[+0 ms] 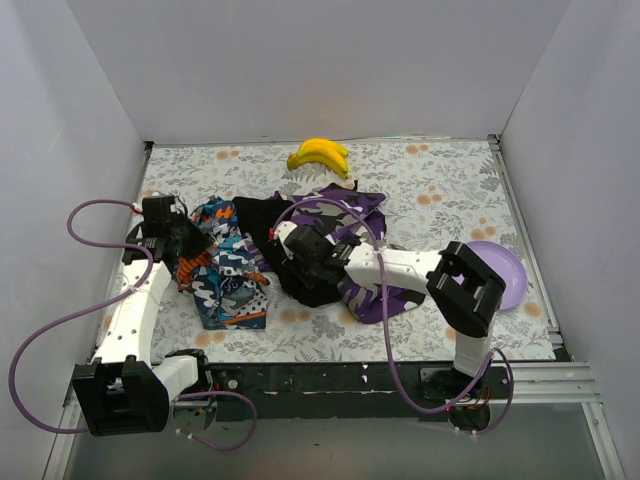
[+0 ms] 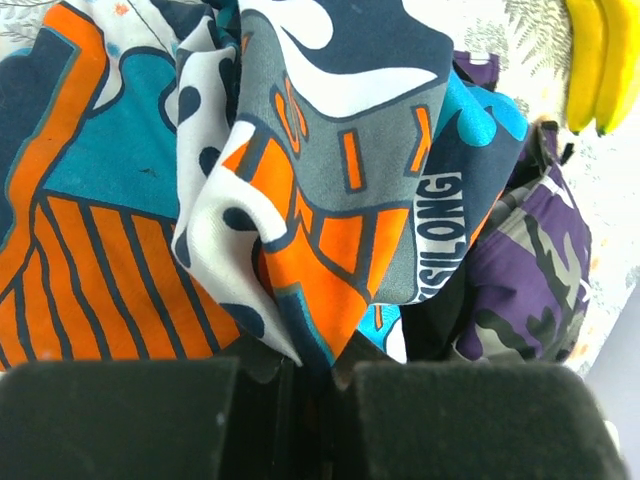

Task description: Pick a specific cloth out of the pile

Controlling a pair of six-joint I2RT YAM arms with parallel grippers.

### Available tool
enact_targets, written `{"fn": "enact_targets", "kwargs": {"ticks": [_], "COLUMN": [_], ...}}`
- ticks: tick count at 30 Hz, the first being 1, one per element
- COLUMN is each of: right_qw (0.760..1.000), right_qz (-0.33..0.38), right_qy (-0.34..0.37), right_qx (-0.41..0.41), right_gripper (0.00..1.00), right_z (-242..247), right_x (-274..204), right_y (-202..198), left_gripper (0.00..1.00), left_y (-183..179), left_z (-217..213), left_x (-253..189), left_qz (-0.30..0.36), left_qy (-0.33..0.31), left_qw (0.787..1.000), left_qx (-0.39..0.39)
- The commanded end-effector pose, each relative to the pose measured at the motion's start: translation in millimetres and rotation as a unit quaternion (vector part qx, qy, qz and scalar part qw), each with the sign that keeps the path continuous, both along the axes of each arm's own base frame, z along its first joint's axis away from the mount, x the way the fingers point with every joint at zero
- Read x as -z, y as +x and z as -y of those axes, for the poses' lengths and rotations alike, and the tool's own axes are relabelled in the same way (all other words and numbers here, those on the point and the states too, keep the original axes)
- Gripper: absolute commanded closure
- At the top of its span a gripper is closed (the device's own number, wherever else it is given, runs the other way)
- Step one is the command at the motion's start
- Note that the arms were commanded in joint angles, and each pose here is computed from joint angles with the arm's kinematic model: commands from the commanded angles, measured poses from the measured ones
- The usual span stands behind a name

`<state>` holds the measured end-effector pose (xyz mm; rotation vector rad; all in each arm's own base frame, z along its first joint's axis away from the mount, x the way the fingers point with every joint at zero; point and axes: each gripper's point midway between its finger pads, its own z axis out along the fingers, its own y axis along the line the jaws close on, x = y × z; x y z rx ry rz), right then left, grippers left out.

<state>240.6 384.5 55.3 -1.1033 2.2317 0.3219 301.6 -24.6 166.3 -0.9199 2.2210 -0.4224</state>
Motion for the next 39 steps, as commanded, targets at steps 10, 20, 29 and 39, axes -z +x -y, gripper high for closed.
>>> {"fn": "enact_targets", "kwargs": {"ticks": [10, 20, 29, 39], "right_qw": [0.917, 0.852, 0.852, 0.785], "right_qz": [0.174, 0.333, 0.358, 0.379], "right_qy": [0.347, 0.402, 0.279, 0.198], "right_qx": [-0.093, 0.039, 0.261, 0.449], "right_gripper": [0.99, 0.99, 0.99, 0.99], "right_z": [-18.9, 65.2, 172.2, 294.1], "right_x": [-351.2, -463.7, -409.8, -393.6], "right_y": [-22.4, -1.8, 98.7, 192.9], "left_gripper": [1.0, 0.43, 0.02, 0.02], "left_y": [34.2, 54.7, 42.8, 29.8], "left_z": [109.0, 171.5, 153.9, 114.4], "left_x": [-55.8, -15.8, -4.9, -22.5], "left_qz": [0.11, 0.062, 0.019, -0.013], "left_qy": [-0.095, -0.115, -0.043, 0.036], "left_qw": [0.976, 0.968, 0.98, 0.99], "left_qx": [0.162, 0.216, 0.193, 0.135]}}
